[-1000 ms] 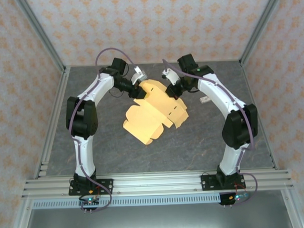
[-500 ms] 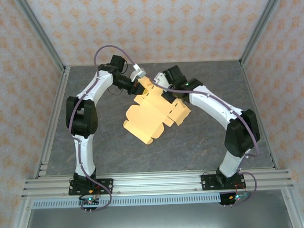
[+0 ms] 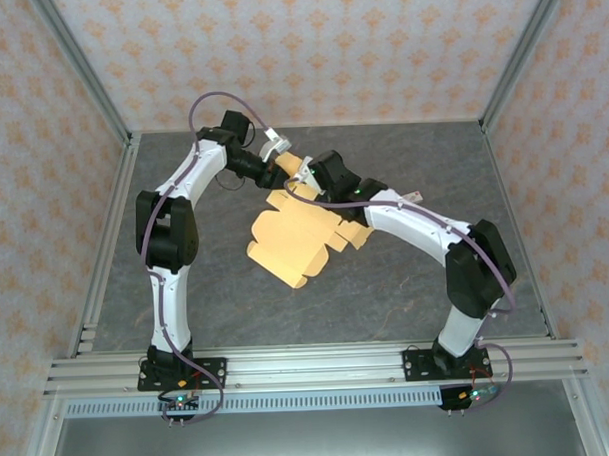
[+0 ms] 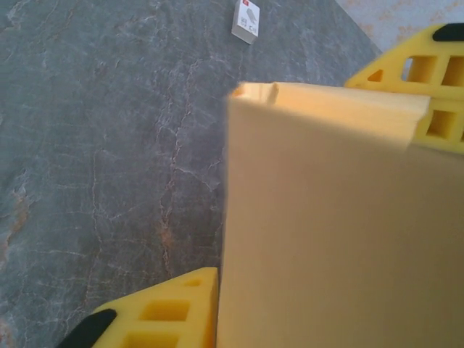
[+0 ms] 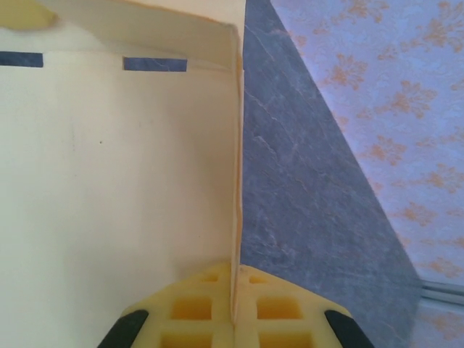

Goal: Fold the paper box

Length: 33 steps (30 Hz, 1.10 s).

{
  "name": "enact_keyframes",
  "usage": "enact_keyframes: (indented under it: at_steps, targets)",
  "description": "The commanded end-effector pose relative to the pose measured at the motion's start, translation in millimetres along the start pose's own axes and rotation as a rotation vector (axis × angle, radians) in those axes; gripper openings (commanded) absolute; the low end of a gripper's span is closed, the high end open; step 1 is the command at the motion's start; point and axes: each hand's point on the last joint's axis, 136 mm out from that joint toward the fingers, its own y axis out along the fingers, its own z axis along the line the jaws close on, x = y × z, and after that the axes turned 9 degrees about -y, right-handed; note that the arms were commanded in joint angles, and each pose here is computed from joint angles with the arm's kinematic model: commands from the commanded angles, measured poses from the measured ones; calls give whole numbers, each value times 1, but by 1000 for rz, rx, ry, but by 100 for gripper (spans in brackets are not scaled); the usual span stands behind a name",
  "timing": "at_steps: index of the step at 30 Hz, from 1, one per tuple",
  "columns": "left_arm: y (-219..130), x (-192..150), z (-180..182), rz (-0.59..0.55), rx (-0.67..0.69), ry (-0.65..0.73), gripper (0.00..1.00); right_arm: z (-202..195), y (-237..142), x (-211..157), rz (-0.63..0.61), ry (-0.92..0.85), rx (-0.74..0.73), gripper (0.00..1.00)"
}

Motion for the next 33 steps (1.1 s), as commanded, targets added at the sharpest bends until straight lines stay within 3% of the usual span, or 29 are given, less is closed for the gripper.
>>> enact_keyframes:
  at_steps: [1,4,7,11,14,17,22,27,33]
  targets:
    - [-14,8,4,-44,58,-8,40,10,-13,7,-75,72,169,0]
    - [-29,13,10,-94,130,-20,54,12,-15,-2,-67,99,255,0]
    - [-42,10,17,-139,180,-58,61,10,-15,-9,-58,136,316,0]
    - [-55,-3,33,-231,289,-185,63,8,-13,-14,-47,180,342,0]
    - [-77,-8,45,-408,441,-340,64,7,-8,-16,-35,205,346,0]
    - [-83,-21,35,-558,491,-483,63,7,-5,-15,-14,236,360,0]
    - [-41,-34,-12,-577,431,-594,62,6,-5,-15,17,327,380,0]
    - [7,-36,-34,-645,239,-790,49,5,-6,-13,29,448,416,0]
    - [37,-20,-34,-671,163,-844,32,10,-6,-8,20,515,459,0]
